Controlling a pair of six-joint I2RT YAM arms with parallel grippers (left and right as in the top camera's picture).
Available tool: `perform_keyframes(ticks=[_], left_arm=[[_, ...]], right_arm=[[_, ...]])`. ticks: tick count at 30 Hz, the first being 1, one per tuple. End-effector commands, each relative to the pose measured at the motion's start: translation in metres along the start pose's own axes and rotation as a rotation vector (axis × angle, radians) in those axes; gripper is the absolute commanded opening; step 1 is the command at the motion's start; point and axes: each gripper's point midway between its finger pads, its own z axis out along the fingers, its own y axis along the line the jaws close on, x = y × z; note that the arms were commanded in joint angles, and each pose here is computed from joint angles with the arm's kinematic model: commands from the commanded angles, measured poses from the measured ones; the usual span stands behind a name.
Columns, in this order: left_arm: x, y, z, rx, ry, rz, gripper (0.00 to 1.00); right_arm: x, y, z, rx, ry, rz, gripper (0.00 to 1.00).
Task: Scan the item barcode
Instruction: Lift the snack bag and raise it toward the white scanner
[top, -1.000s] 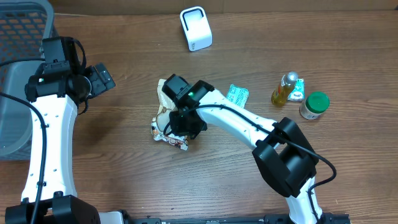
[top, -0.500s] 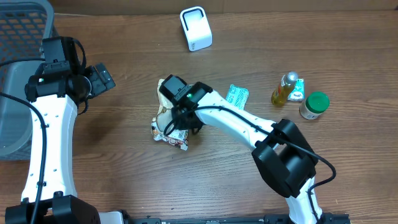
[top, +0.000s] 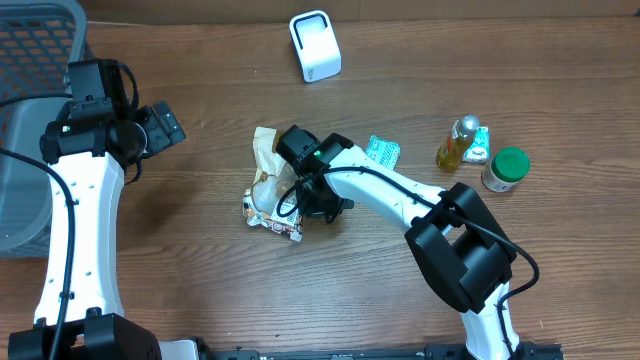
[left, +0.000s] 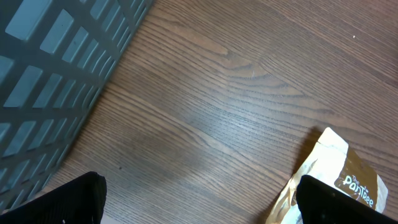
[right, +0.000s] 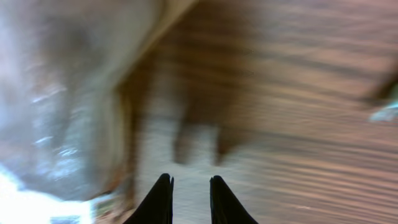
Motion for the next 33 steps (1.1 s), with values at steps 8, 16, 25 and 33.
perform_keyframes(ticks=[8,16,25,33], left_arm=[[-0.004,0.000,-0.004,0.003,-0.017,0.010,1.00],[-0.004,0.000,-0.004,0.003,-0.017,0.010,1.00],[-0.004,0.000,-0.004,0.003,-0.017,0.010,1.00],[-0.004,0.000,-0.004,0.003,-0.017,0.010,1.00]], right_arm=[[0.018,0.097,-0.013,-0.331,0.000,-0.140,0.25],[-0.009,0.118,-0.019,-0.358,-0.164,-0.178,0.36],[0.004,0.078,-0.014,-0.273,-0.041,-0.105,0.27],[0.007,0.042,-0.007,-0.122,-0.025,-0.070,0.12]])
